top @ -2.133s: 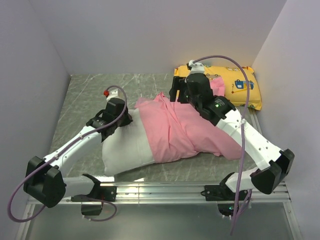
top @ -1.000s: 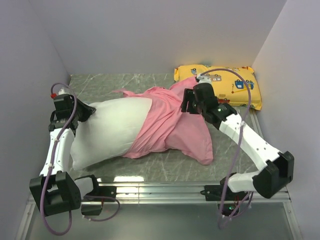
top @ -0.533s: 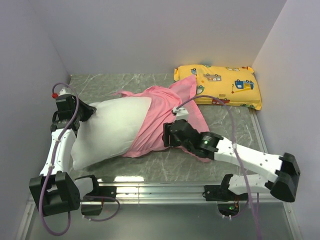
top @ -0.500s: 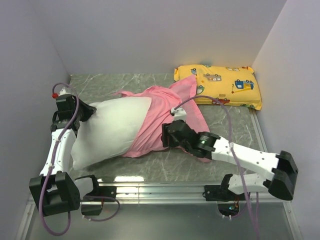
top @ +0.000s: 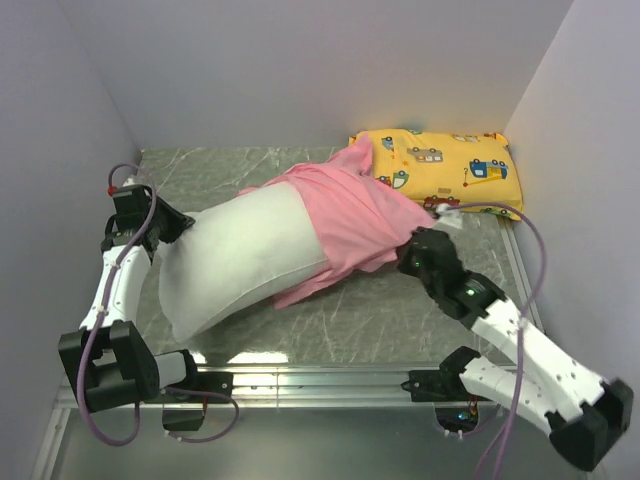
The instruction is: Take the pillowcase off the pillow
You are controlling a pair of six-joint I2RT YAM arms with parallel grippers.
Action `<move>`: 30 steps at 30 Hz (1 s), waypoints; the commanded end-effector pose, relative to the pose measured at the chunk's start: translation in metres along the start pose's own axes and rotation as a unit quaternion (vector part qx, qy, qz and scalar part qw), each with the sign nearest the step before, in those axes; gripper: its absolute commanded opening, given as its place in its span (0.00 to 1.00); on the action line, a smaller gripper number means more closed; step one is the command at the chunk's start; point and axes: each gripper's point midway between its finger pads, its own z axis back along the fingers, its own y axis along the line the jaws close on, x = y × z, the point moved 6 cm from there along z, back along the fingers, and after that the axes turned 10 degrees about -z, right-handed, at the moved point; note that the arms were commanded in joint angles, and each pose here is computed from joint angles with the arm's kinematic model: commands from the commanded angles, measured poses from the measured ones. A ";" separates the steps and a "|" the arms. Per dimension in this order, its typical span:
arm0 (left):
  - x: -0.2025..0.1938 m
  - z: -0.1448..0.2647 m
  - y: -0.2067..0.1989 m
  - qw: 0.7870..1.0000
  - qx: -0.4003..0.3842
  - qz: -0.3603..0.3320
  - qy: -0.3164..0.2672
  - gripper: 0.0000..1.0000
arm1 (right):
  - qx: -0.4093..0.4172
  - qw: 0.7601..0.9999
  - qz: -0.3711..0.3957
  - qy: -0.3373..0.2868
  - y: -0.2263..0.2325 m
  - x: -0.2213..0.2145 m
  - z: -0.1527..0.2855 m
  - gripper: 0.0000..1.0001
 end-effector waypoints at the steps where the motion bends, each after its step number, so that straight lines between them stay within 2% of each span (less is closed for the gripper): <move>1: 0.062 0.012 -0.004 0.994 0.009 -0.005 -0.106 0.00 | -0.060 0.995 -0.024 -0.070 -0.044 0.034 0.016 0.00; 3: 0.067 0.011 -0.004 0.994 0.007 -0.008 -0.109 0.00 | -0.053 0.997 -0.018 -0.059 -0.043 0.038 0.017 0.00; 5: 0.073 0.010 -0.014 0.994 -0.026 -0.031 -0.105 0.01 | -0.007 0.999 -0.012 -0.048 -0.023 0.048 0.025 0.00; 7: 0.073 0.006 -0.035 0.994 -0.061 -0.054 -0.074 0.01 | 0.054 0.998 -0.002 -0.036 0.006 0.059 0.042 0.00; 9: 0.068 0.004 -0.058 0.990 -0.054 -0.106 -0.070 0.20 | 0.052 0.997 0.014 -0.053 0.019 0.071 0.056 0.00; 10: 0.072 0.013 -0.073 0.987 -0.054 -0.125 -0.081 0.31 | 0.080 0.994 0.010 -0.075 0.038 0.091 0.077 0.00; 11: 0.072 0.017 -0.082 0.983 -0.049 -0.150 -0.091 0.51 | 0.096 0.993 0.030 -0.067 0.048 0.092 0.089 0.00; 13: 0.069 0.035 -0.118 0.972 -0.066 -0.190 -0.118 0.64 | 0.136 0.987 0.028 -0.087 0.077 0.120 0.116 0.00; 14: 0.065 0.044 -0.127 0.967 -0.075 -0.211 -0.119 0.70 | 0.148 0.985 0.049 -0.070 0.089 0.118 0.120 0.00; 16: 0.061 0.064 -0.156 0.957 -0.086 -0.238 -0.140 0.74 | 0.190 0.977 0.042 -0.085 0.110 0.139 0.145 0.00; 19: 0.040 0.095 -0.189 0.941 -0.131 -0.282 -0.133 0.79 | 0.227 0.969 0.058 -0.077 0.138 0.148 0.157 0.00; 20: 0.033 0.103 -0.195 0.938 -0.145 -0.287 -0.127 0.92 | 0.228 0.969 0.061 -0.077 0.144 0.150 0.156 0.00; 22: 0.004 0.125 -0.205 0.930 -0.173 -0.308 -0.102 0.93 | 0.218 0.970 0.076 -0.075 0.155 0.152 0.149 0.00; 23: -0.004 0.130 -0.203 0.933 -0.163 -0.305 -0.103 0.93 | 0.212 0.971 0.080 -0.076 0.158 0.152 0.145 0.00; 24: -0.020 0.147 -0.207 0.925 -0.192 -0.314 -0.092 0.94 | 0.206 0.971 0.091 -0.075 0.163 0.150 0.137 0.00; 30: -0.073 0.172 -0.179 0.916 -0.216 -0.336 -0.034 0.94 | 0.157 0.977 0.123 -0.081 0.176 0.144 0.098 0.00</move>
